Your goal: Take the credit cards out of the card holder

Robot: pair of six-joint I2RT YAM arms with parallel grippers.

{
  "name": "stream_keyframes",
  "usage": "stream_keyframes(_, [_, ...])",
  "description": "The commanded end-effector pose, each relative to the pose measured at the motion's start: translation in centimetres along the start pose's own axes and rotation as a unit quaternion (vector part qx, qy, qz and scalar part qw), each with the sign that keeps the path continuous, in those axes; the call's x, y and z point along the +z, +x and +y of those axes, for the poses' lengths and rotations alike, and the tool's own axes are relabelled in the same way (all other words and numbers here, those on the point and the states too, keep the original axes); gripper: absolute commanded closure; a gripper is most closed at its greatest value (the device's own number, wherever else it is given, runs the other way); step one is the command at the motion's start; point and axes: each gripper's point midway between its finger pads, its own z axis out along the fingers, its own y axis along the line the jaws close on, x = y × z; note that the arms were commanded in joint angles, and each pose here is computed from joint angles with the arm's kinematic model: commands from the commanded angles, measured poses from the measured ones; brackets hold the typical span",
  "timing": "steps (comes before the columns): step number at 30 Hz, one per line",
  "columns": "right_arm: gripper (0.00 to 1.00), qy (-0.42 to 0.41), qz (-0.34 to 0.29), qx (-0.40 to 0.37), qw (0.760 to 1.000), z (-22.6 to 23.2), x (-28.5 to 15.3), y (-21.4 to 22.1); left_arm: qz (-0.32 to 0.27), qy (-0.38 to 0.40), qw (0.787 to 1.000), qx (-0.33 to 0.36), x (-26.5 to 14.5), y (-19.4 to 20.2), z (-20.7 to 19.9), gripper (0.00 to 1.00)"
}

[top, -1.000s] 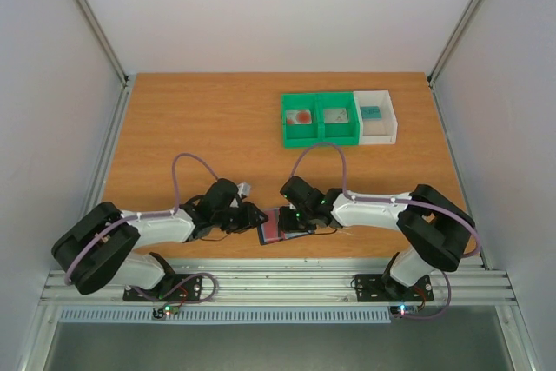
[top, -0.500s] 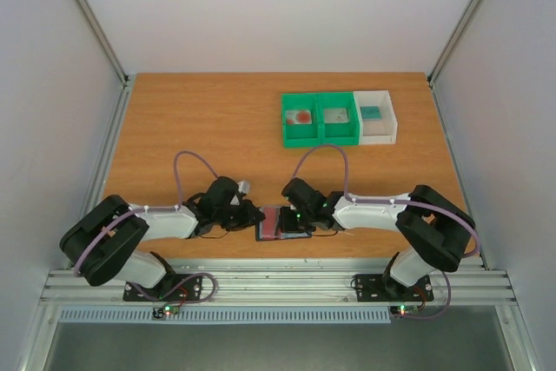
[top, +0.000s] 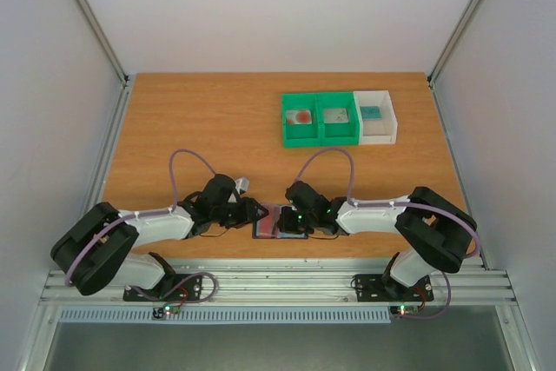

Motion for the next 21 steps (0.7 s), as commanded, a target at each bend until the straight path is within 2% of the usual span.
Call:
stream_keyframes(1, [0.99,0.048,0.001,0.013,0.999,-2.91,0.37,1.14,-0.003,0.015,1.000,0.005,-0.22,-0.32,-0.94,0.58])
stream_keyframes(15, [0.99,0.046,-0.001,0.016,0.999,-3.15,0.34,1.29,0.005,0.029,1.000,0.003,0.24,-0.20,-1.27,0.56])
stream_keyframes(21, [0.99,0.049,-0.006,0.015,0.999,-3.53,0.28,1.33,0.003,0.028,1.000,0.005,0.12,-0.21,-1.28,0.47])
